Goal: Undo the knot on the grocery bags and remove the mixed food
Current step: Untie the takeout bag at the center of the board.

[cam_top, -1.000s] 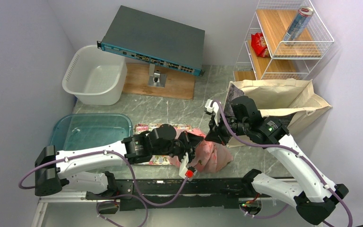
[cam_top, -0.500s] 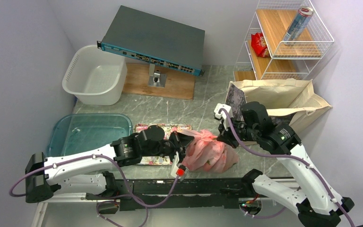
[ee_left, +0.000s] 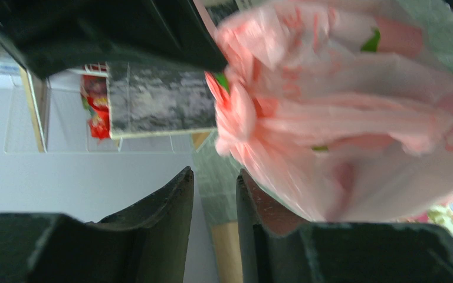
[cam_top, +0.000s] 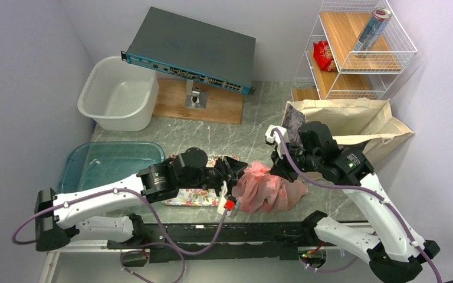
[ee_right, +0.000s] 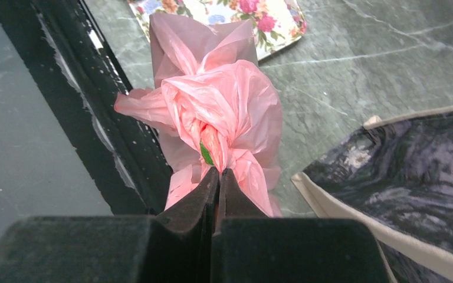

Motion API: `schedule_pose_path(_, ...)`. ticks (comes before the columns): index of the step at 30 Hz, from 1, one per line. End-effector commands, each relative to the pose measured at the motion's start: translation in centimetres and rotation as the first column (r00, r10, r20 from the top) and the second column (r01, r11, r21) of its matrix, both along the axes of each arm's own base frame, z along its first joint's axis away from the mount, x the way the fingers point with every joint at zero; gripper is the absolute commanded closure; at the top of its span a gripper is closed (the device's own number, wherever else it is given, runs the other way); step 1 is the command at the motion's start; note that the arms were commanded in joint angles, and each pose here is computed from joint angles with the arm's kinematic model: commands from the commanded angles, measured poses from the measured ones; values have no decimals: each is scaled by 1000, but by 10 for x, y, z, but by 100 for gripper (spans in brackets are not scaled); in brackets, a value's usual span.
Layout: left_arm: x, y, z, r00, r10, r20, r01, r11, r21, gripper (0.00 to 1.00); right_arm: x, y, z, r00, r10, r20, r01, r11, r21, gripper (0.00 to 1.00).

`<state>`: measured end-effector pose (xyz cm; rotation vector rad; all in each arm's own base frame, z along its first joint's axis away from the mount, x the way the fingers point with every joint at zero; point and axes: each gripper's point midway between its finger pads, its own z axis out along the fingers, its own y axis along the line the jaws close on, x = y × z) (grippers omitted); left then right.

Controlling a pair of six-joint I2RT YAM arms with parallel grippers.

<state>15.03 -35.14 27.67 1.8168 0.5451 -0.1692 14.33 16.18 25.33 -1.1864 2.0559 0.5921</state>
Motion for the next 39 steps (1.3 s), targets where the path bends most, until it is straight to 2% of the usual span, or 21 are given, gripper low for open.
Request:
schedule_pose_path(1,-13,-29,24,997,-72,25,74,994,-76,64,2,19,31,999,29,35,-33,992,124,100)
schedule_pose_path(8,-19,-40,16,991,-127,44,129,990,-56,67,3,26,34,999,47,22,-49,988,149,100)
schedule_pose_path(12,-23,-43,11,989,-150,15,150,988,-36,62,3,30,33,998,55,12,-56,986,159,100)
schedule_pose_path(23,-29,-46,-3,982,-187,-33,187,982,6,60,0,32,32,997,73,2,-72,982,174,100)
schedule_pose_path(28,-17,-51,-4,989,-145,1,145,989,-6,57,-7,34,33,994,114,-5,-111,977,180,100)
schedule_pose_path(31,-4,-53,-5,996,-85,35,85,996,-6,59,-10,33,30,991,134,-9,-130,977,169,100)
schedule_pose_path(34,6,-53,-12,997,-54,54,53,998,29,67,-12,32,29,988,153,-7,-150,976,160,100)
schedule_pose_path(39,13,-53,-3,997,-29,66,29,1000,-6,74,-14,30,24,985,173,-12,-170,976,139,100)
